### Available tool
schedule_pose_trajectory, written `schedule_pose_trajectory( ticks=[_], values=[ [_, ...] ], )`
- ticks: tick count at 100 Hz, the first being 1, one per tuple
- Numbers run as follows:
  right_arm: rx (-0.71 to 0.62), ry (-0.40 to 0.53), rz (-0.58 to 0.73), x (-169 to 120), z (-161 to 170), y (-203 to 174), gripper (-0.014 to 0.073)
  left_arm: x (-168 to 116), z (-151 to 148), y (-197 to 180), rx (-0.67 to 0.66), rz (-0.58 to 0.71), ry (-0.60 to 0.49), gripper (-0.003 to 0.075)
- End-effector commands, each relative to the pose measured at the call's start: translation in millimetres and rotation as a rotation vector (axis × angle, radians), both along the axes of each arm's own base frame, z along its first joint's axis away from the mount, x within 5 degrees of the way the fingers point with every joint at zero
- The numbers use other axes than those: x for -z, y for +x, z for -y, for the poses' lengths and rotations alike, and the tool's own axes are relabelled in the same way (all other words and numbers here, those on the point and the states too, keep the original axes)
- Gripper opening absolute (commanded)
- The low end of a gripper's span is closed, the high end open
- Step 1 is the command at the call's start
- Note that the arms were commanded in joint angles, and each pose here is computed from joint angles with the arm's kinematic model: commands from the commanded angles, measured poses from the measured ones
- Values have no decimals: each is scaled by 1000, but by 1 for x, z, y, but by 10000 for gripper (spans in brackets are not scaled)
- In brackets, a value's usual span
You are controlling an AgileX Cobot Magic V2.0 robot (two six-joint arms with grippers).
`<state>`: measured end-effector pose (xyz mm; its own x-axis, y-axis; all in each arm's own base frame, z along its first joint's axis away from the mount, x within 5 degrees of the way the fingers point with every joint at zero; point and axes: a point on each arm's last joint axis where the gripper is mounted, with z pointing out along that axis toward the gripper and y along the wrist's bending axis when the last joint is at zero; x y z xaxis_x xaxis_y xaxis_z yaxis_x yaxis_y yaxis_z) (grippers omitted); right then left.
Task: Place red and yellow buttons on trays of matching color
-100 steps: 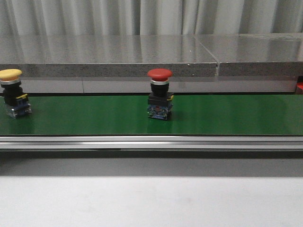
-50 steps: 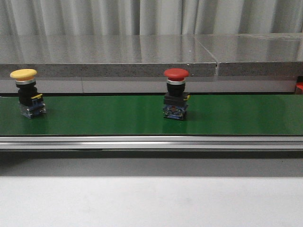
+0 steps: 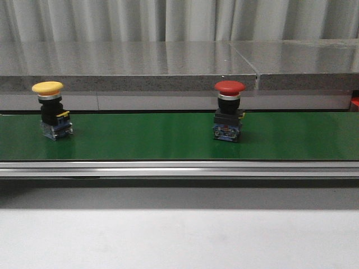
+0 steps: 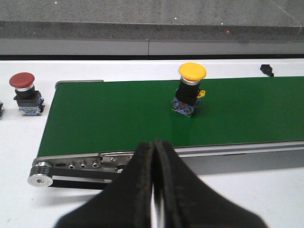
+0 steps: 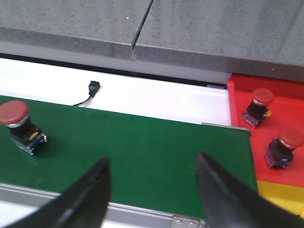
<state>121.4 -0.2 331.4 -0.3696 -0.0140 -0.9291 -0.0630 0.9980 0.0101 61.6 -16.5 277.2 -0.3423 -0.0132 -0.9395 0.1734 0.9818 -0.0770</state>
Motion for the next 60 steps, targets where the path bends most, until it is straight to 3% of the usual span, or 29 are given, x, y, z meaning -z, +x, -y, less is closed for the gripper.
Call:
schedule_pose_trajectory(
  ticks=[1, 11, 29, 60],
  values=[
    [11, 39, 76, -12, 0, 2, 660, -14, 0, 2, -7, 81, -27, -19],
    [-1, 50, 45, -9, -1, 5, 634, -14, 0, 2, -7, 81, -27, -19],
    [-125, 14, -123, 5, -10, 23, 635, -14, 0, 2, -7, 81, -27, -19],
    [-278, 2, -304, 26, -34, 76, 635, -14, 0, 2, -7, 81, -27, -19]
  ],
)
